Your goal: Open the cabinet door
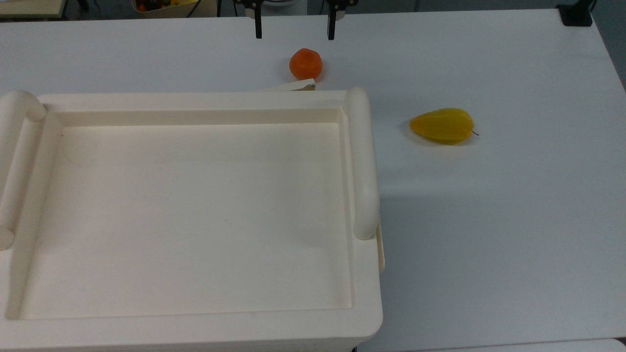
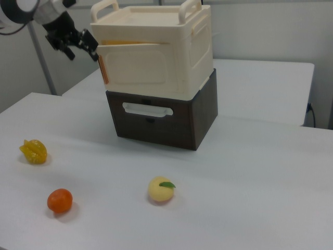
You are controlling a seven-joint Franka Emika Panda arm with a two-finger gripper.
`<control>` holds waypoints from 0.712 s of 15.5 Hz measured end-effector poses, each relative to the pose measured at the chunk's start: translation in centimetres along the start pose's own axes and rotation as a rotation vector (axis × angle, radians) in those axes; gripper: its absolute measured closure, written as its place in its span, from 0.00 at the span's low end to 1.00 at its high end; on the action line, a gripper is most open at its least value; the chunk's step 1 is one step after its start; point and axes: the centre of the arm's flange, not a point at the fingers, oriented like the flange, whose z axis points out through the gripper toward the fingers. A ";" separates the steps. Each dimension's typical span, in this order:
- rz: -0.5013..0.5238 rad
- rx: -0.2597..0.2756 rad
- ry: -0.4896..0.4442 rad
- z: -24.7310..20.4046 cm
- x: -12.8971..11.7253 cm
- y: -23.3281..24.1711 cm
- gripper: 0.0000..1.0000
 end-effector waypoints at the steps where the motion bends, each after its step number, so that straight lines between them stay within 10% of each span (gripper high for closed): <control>1: 0.001 0.004 0.036 -0.6 0.4 0.0 0.00; 11: -0.029 0.058 0.325 0.1 3.8 -2.7 0.00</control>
